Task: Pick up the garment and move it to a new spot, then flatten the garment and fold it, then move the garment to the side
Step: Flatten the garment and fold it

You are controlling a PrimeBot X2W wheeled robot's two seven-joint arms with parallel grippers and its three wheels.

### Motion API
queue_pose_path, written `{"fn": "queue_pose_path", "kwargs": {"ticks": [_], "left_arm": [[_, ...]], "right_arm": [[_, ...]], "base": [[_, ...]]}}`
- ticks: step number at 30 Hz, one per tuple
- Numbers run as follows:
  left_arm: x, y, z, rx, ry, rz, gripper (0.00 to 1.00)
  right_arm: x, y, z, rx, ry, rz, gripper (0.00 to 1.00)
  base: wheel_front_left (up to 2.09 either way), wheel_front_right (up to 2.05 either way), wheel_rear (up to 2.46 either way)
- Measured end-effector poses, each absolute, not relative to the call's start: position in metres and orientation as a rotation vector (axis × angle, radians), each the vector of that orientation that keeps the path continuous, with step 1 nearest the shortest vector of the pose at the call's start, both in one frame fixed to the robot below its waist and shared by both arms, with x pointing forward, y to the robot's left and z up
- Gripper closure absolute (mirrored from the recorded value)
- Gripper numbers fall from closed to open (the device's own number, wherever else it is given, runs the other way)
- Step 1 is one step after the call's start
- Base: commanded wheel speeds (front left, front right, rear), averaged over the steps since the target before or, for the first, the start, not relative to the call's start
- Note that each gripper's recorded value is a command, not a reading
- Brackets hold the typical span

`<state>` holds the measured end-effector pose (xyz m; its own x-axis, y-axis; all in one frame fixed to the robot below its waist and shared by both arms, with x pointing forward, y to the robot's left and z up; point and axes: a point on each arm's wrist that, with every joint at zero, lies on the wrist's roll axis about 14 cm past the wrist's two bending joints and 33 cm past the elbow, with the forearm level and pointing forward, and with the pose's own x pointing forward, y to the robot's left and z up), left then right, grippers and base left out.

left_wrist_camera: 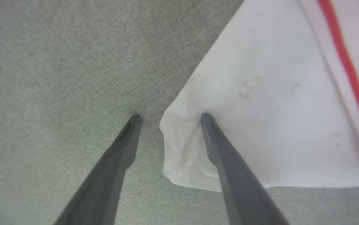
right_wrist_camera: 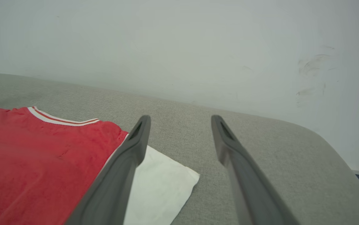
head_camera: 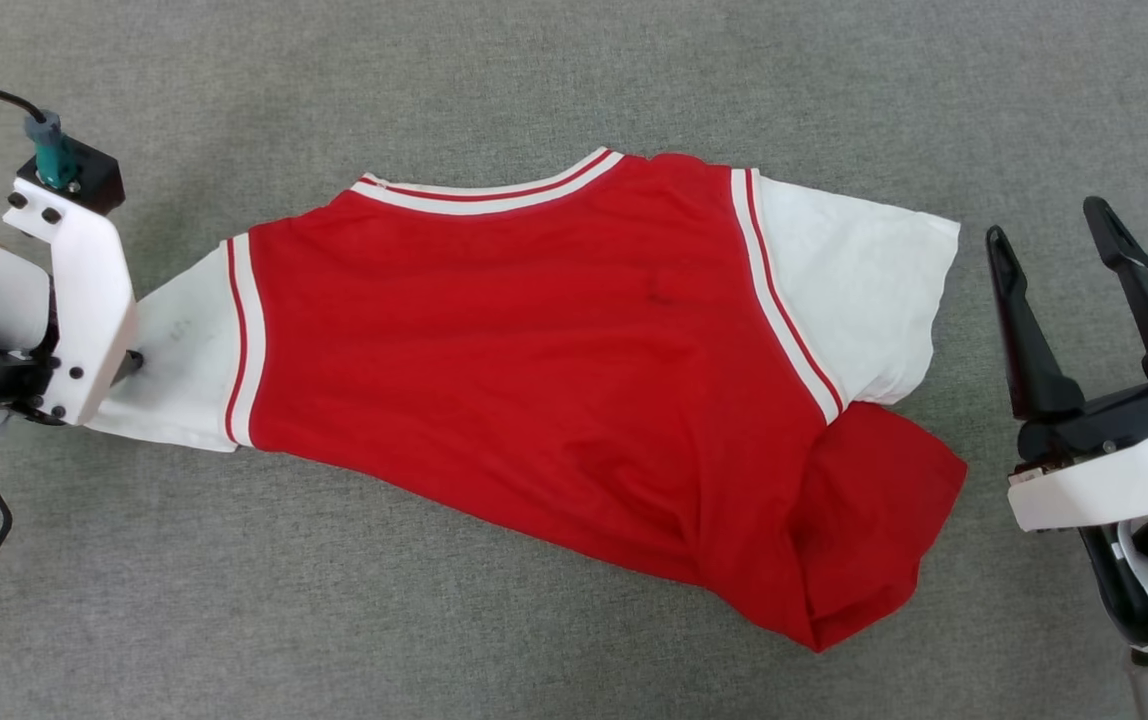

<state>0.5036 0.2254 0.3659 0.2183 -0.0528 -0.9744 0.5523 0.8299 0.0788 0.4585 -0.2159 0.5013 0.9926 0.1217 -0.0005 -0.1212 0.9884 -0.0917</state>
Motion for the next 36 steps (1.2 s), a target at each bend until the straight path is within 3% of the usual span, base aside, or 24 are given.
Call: {"fn": "queue_pose_path", "kwargs": {"ticks": [1,9,15,21,29,36], "left_arm": [[0.503,0.225,0.366,0.469,1.291,-0.442,1.0],[0.505,0.211,0.4,0.494,1.145,-0.485,1.0],[0.509,0.205,0.448,0.52,0.977,-0.509,1.0],[0.5,0.196,0.471,0.525,0.899,-0.546,1.0],[0.499,0.188,0.465,0.54,0.883,-0.576,1.0],[0.508,0.187,0.456,0.542,0.878,-0.584,1.0]], "right_arm": [[0.459,-0.216,0.503,-0.093,-0.008,0.122,0.0],[0.47,-0.227,0.534,-0.197,-0.013,0.131,0.0],[0.488,-0.222,0.556,-0.357,0.1,0.214,0.0],[0.499,-0.215,0.533,-0.357,0.452,0.309,0.0],[0.498,-0.236,0.479,-0.379,0.945,0.314,0.0],[0.502,-0.233,0.427,-0.274,1.171,0.317,0.0]], "base": [[0.0,0.0,0.0],[0.0,0.0,0.0],[0.0,0.0,0.0],[0.0,0.0,0.0],[0.0,0.0,0.0],[0.0,0.0,0.0]]}}
